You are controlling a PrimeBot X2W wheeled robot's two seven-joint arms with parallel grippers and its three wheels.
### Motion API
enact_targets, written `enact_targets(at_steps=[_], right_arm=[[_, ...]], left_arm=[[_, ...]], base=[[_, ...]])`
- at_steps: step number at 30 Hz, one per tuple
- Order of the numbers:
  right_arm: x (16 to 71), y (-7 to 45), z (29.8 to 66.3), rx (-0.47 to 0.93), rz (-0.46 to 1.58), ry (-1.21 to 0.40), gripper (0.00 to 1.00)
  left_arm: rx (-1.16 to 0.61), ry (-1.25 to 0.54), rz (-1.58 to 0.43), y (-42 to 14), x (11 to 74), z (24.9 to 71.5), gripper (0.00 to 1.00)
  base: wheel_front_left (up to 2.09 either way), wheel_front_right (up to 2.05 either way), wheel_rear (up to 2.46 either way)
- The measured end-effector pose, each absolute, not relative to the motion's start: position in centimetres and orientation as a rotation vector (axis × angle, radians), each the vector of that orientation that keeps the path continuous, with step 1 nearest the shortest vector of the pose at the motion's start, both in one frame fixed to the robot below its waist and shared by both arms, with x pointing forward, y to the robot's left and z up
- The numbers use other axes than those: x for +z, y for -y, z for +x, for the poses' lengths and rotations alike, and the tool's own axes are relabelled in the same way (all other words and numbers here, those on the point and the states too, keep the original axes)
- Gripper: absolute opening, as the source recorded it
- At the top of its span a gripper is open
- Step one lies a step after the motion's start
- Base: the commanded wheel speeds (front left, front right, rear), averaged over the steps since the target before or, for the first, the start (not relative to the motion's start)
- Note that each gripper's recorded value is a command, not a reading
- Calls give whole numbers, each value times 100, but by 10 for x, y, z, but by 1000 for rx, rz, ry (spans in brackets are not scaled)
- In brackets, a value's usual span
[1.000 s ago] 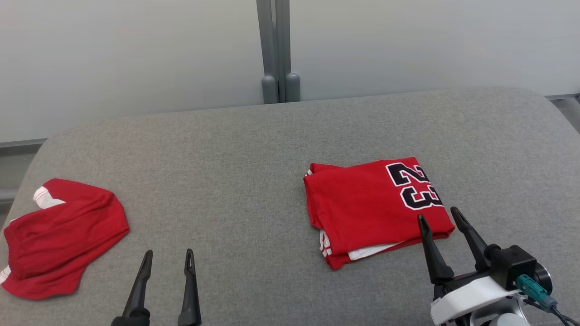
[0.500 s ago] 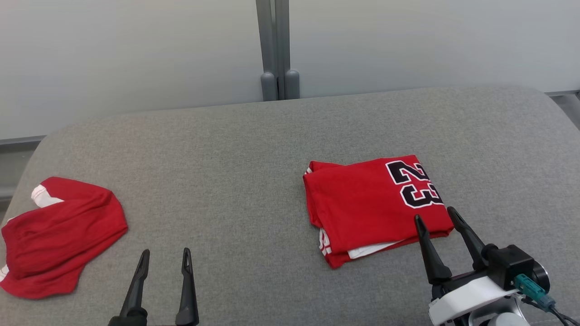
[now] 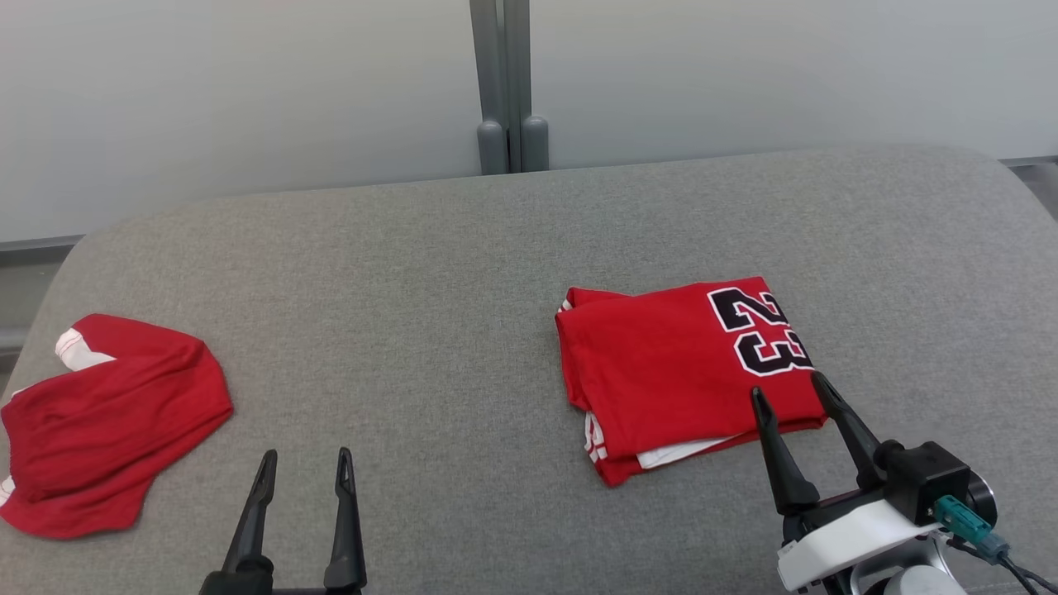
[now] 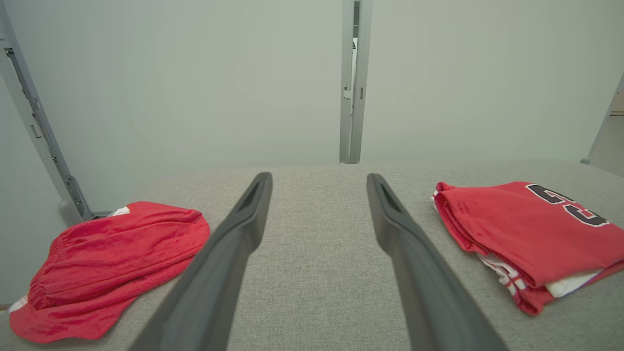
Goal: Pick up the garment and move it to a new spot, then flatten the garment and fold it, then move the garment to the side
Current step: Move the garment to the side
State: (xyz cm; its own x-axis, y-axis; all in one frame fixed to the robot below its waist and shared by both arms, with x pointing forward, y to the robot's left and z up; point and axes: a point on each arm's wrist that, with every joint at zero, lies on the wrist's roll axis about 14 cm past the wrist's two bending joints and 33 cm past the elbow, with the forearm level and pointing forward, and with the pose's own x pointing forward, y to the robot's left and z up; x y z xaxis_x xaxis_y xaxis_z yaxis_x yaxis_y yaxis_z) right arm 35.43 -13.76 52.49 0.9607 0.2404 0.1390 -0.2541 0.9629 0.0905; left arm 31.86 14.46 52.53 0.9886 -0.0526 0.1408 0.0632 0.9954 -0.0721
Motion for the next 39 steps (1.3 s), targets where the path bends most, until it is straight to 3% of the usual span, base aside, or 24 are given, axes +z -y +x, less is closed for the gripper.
enact_targets(at_steps=[11, 21, 29, 39], right_arm=[[523, 125, 368, 297, 111, 116, 100], [515, 153, 410, 260, 240, 69, 100], [468, 196, 451, 235, 338, -190, 100], [413, 227, 472, 210, 373, -504, 100]], left_arm=[[-58, 118, -79, -143, 520, 323, 100], [-85, 99, -77, -135, 514, 343, 100], [-134, 87, -67, -123, 507, 374, 100], [-158, 16, -81, -115, 480, 394, 100]], base=[[0, 0, 0], [0, 0, 0], [0, 0, 0], [0, 0, 0]])
